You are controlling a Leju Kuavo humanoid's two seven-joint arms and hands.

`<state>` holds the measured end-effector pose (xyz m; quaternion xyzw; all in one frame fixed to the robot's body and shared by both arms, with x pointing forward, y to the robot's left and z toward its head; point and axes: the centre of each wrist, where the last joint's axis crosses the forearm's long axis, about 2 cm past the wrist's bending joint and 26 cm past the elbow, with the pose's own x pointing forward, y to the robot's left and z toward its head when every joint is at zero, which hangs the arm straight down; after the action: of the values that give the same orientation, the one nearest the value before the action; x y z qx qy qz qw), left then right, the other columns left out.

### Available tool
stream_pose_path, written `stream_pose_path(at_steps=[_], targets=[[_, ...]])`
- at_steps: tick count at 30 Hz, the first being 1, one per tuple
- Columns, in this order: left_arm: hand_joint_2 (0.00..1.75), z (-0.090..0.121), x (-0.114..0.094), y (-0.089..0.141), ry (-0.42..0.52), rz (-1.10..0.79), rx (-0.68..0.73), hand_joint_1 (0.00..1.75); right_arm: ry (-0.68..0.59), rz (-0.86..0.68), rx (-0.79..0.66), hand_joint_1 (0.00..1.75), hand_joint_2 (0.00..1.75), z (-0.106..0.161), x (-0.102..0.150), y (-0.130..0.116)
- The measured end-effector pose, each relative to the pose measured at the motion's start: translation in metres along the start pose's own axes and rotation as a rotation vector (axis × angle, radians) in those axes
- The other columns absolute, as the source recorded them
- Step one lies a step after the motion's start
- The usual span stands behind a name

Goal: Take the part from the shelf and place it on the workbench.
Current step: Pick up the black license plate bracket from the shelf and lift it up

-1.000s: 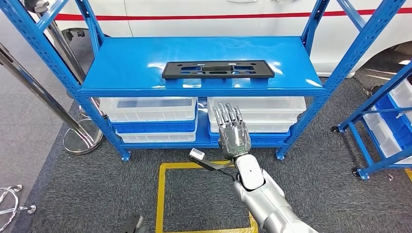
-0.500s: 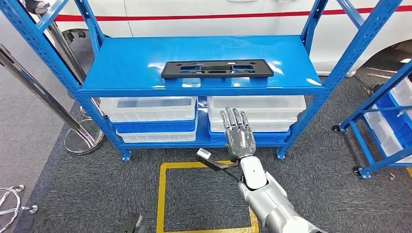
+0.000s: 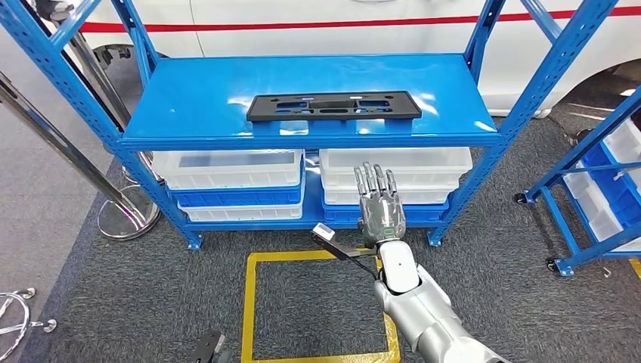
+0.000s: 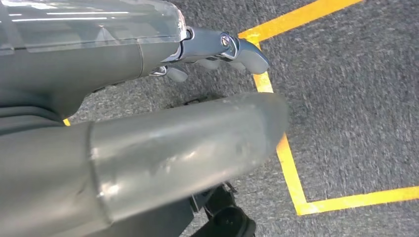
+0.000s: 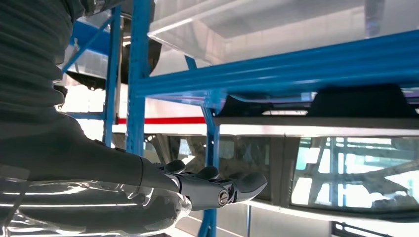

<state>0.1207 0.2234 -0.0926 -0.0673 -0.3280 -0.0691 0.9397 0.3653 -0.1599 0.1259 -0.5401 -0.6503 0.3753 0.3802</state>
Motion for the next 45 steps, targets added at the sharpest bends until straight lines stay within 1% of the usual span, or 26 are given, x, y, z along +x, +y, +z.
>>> stream_pose_path(at_steps=[5, 9, 20, 25, 36, 42, 45], targets=[[0.0, -0.001, 0.002, -0.002, -0.004, -0.013, -0.005, 0.0, -0.006, 0.001, -0.045, 0.0, 1.75, -0.005, -0.005, -0.008], [0.0, 0.0, 0.001, -0.002, -0.003, -0.015, -0.008, 0.0, -0.006, 0.001, -0.052, 0.0, 1.75, -0.002, -0.009, -0.008], [0.0, -0.002, 0.004, -0.004, -0.012, -0.022, -0.013, 0.0, -0.011, -0.005, -0.083, 0.0, 1.75, -0.007, -0.009, -0.015], [0.0, -0.001, 0.002, -0.004, -0.009, -0.022, -0.014, 0.0, -0.01, -0.006, -0.08, 0.0, 1.75, -0.005, -0.009, -0.014], [0.0, -0.002, 0.005, -0.004, -0.022, -0.024, -0.015, 0.0, -0.007, -0.006, -0.091, 0.0, 1.75, -0.009, -0.009, -0.016], [0.0, -0.001, 0.002, -0.007, -0.017, -0.024, -0.021, 0.0, -0.003, -0.001, -0.079, 0.0, 1.75, -0.004, -0.012, -0.013], [0.0, -0.002, 0.004, -0.008, -0.022, -0.026, -0.022, 0.0, 0.002, 0.001, -0.079, 0.0, 1.75, -0.003, -0.014, -0.013]])
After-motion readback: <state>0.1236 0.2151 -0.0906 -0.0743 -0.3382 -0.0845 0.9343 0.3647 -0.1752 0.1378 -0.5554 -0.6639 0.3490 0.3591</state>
